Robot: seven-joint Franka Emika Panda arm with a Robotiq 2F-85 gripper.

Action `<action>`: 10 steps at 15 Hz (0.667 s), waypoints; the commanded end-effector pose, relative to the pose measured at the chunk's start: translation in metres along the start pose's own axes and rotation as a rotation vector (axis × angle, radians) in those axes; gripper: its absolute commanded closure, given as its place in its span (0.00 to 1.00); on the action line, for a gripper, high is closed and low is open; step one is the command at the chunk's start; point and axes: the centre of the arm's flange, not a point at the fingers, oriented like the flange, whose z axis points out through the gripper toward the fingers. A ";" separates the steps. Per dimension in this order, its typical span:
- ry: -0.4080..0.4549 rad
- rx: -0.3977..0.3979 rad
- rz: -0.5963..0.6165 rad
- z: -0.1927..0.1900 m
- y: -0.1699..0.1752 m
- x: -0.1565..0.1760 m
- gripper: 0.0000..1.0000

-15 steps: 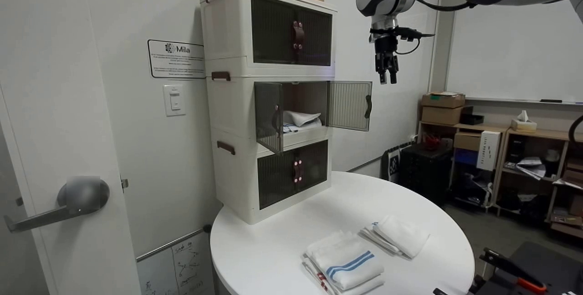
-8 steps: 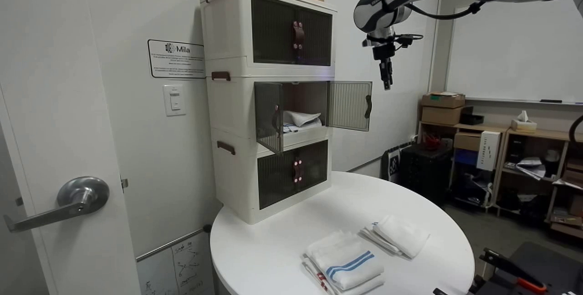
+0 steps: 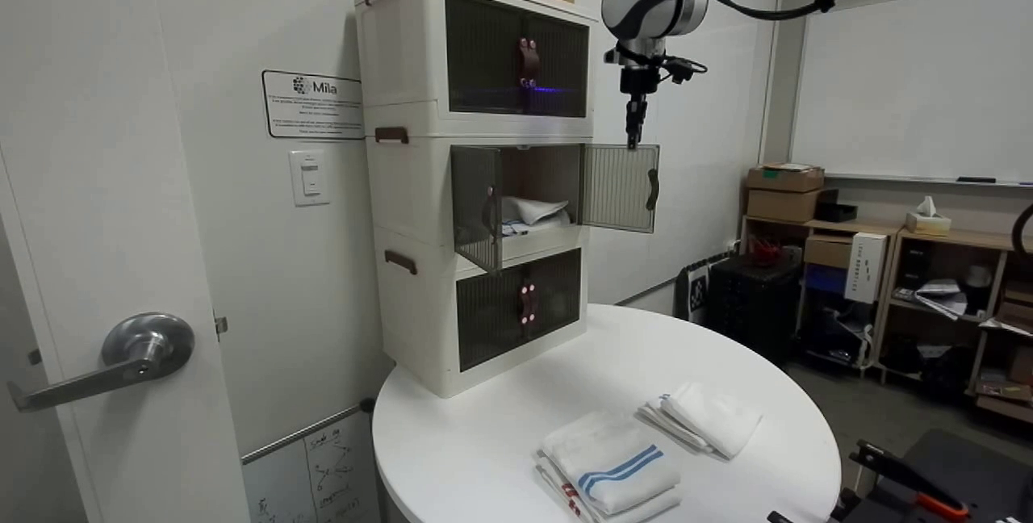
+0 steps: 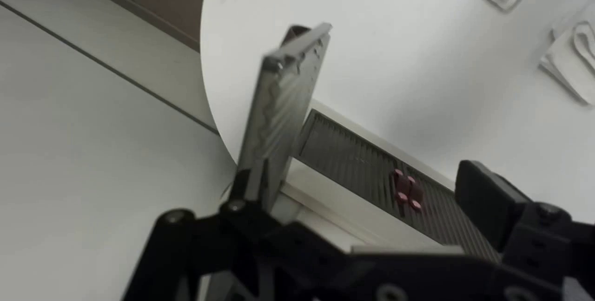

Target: Close the cabinet door

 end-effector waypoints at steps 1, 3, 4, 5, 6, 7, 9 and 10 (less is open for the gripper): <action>0.068 0.027 -0.015 -0.004 -0.021 0.014 0.00; 0.077 0.038 -0.024 -0.004 -0.027 0.023 0.00; 0.077 0.041 -0.027 -0.005 -0.029 0.025 0.00; 0.063 0.051 -0.034 -0.008 -0.029 0.023 0.00; 0.058 0.061 -0.028 -0.011 -0.026 0.012 0.00; 0.044 0.059 -0.023 -0.020 -0.022 0.004 0.00; 0.006 0.046 0.015 -0.032 -0.012 -0.014 0.00; -0.029 0.037 0.046 -0.035 -0.006 -0.025 0.00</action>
